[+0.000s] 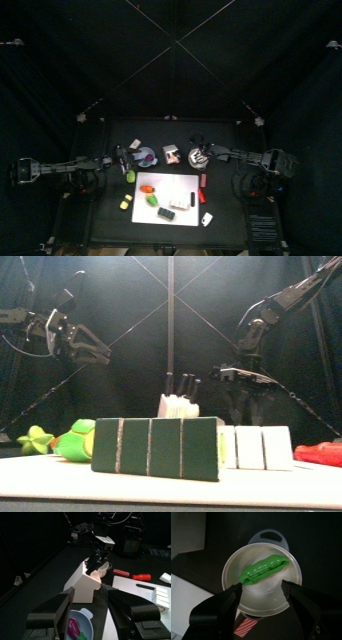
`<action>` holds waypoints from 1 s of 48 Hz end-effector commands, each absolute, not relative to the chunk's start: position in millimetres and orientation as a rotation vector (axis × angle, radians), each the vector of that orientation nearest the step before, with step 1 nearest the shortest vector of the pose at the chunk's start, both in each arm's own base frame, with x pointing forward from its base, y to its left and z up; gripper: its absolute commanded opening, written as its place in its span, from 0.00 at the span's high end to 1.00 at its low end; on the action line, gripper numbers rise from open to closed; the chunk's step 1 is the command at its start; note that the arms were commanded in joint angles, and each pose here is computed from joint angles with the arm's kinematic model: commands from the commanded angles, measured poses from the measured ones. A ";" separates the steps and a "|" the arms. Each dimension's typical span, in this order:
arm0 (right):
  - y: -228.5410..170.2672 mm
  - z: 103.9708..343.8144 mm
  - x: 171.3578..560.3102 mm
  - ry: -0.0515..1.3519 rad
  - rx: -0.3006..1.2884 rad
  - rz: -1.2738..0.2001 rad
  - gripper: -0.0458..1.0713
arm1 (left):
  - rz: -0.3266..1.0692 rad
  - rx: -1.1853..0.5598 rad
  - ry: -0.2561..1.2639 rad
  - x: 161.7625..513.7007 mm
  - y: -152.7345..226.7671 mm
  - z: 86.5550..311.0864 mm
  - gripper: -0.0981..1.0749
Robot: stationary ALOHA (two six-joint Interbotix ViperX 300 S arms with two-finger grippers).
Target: Grab peas
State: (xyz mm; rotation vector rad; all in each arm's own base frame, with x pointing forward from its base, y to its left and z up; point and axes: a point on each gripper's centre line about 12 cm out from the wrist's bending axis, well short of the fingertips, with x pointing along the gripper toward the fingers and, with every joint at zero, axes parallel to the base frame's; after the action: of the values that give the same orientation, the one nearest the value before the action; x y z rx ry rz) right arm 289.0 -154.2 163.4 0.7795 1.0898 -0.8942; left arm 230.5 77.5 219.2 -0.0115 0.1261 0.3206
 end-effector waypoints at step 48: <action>-158.8 136.4 299.6 0.894 1.050 -1.198 0.11 | 0.325 -0.009 0.111 230.6 78.4 223.5 0.19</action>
State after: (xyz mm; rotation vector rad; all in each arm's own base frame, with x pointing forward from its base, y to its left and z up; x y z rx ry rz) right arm 294.0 -156.0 128.8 1.0479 0.9232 -1.2102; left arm 228.7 77.2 218.3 -0.0119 0.1276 0.3221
